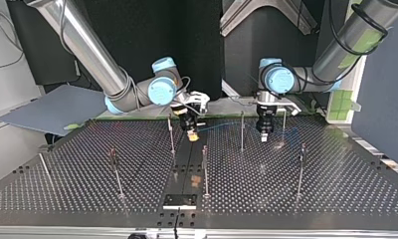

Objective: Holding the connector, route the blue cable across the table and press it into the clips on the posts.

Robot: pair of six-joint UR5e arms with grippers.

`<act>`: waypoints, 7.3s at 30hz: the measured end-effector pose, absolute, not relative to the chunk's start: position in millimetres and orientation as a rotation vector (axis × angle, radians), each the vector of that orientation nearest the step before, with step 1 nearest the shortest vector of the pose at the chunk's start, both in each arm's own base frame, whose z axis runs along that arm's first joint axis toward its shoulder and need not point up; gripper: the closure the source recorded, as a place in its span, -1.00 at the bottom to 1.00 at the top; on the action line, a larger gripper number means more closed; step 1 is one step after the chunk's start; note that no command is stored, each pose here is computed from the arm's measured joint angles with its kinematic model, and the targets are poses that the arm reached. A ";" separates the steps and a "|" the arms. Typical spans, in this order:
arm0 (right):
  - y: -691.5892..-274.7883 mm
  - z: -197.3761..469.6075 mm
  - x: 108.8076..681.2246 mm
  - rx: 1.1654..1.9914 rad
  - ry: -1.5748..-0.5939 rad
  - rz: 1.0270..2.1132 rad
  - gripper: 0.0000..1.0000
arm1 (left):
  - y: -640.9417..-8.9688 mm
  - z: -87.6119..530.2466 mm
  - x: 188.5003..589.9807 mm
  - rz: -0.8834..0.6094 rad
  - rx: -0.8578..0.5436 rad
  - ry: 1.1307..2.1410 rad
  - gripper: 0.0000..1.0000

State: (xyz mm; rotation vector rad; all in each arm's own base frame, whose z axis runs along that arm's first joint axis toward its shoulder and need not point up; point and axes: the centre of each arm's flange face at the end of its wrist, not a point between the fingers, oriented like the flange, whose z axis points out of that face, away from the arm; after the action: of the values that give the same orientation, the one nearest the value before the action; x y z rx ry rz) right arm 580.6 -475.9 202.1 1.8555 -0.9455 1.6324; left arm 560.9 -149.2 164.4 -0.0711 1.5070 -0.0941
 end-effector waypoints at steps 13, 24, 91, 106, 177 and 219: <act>-479.4 206.9 581.0 1.850 -0.941 1.640 1.00 | -150.2 158.2 553.9 -0.077 -0.063 1.575 -1.00; -478.0 205.1 578.2 1.875 -0.951 1.614 1.00 | -151.6 163.1 540.5 0.007 -0.047 1.643 -1.00; -490.6 200.8 560.7 1.894 -0.990 1.559 1.00 | -300.5 157.4 483.6 -0.090 -0.049 1.716 -1.00; -490.2 200.7 561.0 1.894 -0.989 1.559 1.00 | -310.5 187.5 533.3 -0.116 -0.089 1.624 -1.00; -447.2 332.9 530.5 1.848 -0.953 1.607 1.00 | -323.5 275.5 480.9 -0.122 -0.157 1.598 1.00; -437.2 427.1 501.6 1.708 -0.910 1.735 1.00 | -312.7 378.4 484.8 -0.199 -0.156 1.411 1.00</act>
State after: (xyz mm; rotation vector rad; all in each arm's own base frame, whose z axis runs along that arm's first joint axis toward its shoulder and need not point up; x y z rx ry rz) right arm 501.6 -437.2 427.1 1.7084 -0.9102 1.7350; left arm 484.8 -312.7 378.4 -0.1562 1.4111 -0.1989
